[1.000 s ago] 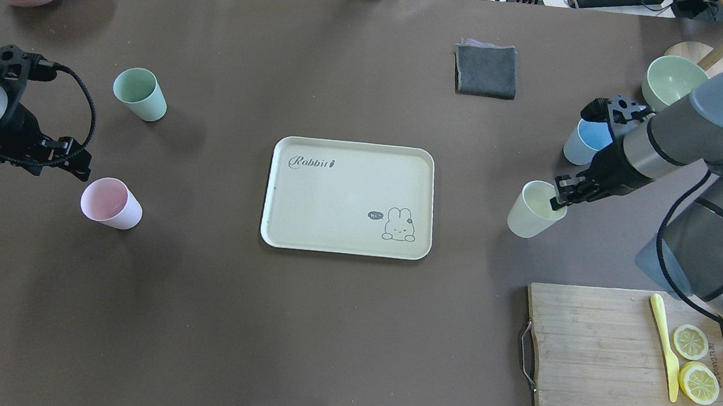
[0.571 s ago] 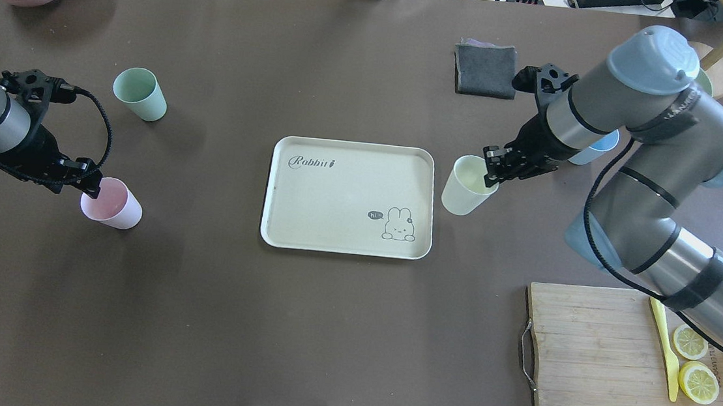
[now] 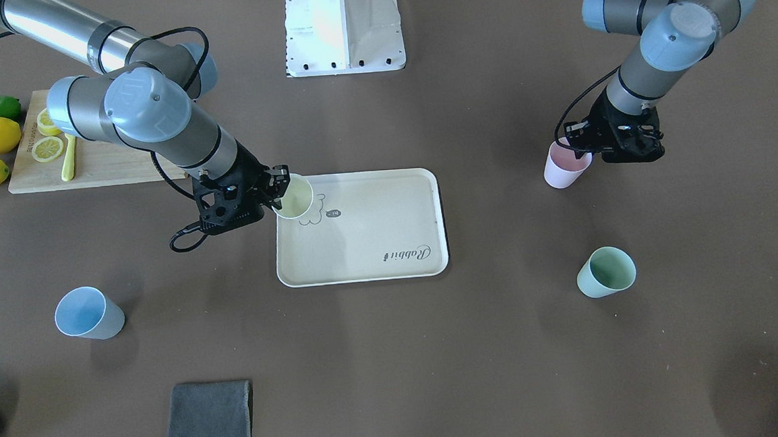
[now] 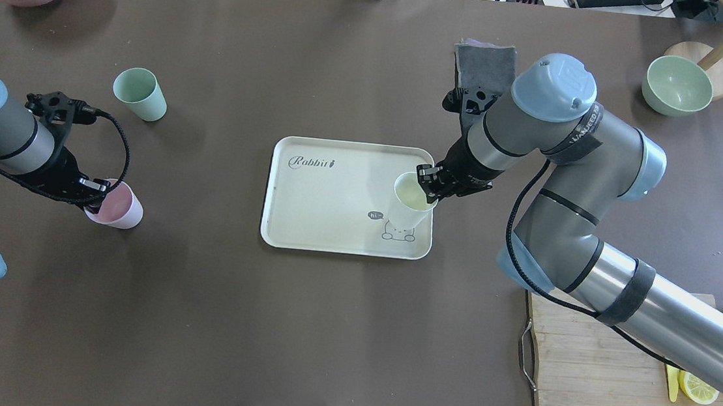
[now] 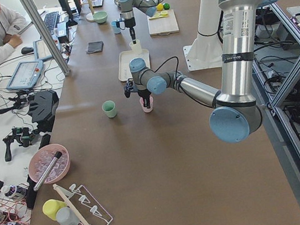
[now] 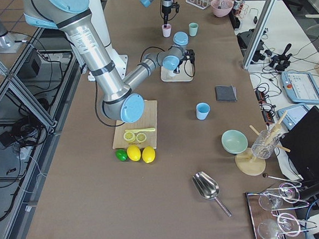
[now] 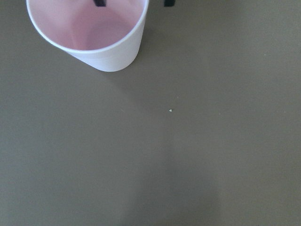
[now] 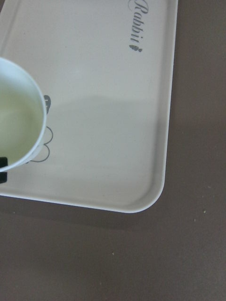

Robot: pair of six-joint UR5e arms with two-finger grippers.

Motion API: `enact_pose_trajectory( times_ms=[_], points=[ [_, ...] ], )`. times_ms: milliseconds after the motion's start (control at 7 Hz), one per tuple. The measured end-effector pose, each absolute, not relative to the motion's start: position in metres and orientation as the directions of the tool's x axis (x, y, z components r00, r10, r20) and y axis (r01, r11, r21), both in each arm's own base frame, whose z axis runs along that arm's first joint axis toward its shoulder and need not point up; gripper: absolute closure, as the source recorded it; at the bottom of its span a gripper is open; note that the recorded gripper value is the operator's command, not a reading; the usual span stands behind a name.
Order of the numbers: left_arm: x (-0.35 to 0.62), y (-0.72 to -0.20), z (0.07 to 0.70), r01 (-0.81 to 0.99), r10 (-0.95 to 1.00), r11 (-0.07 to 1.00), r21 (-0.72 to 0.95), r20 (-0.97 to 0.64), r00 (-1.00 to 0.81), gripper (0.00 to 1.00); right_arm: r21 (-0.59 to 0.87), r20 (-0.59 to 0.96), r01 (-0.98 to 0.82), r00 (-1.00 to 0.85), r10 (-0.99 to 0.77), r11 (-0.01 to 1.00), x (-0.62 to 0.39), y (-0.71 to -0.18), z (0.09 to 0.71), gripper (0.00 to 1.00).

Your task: Place all cups on tray

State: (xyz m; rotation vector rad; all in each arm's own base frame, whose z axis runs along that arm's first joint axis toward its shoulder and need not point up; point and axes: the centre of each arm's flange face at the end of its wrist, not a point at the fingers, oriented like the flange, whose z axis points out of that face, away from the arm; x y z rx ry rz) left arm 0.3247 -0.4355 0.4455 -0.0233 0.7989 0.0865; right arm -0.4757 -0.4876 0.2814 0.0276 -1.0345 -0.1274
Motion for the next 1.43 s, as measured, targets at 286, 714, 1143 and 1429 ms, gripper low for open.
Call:
enact_pose_trajectory(
  times_ms=[286, 714, 1143, 1429],
  points=[
    [0.334, -0.441, 0.424, -0.081, 0.069, 0.997, 0.02, -0.735, 0.675, 1.0, 0.105, 0.847, 0.071, 0.516, -0.127, 0.992, -0.483, -0.484, 0.276, 0.0],
    [0.376, -0.472, 0.324, -0.027, -0.004, 0.999, -0.028, -0.756, 0.655, 1.0, 0.132, 0.859, 0.015, 0.498, -0.122, 0.991, -0.441, -0.499, 0.264, 0.0],
    [0.462, -0.477, 0.243, 0.006, -0.099, 0.992, -0.124, -0.769, 0.632, 1.0, 0.148, 0.837, -0.002, 0.534, -0.124, 0.989, -0.316, -0.557, 0.334, 0.0],
    [0.502, -0.478, 0.228, 0.011, -0.119, 0.99, -0.144, -0.771, 0.625, 1.0, 0.172, 0.766, 0.053, 0.62, -0.167, 0.984, -0.245, -0.6, 0.397, 0.0]
  ],
)
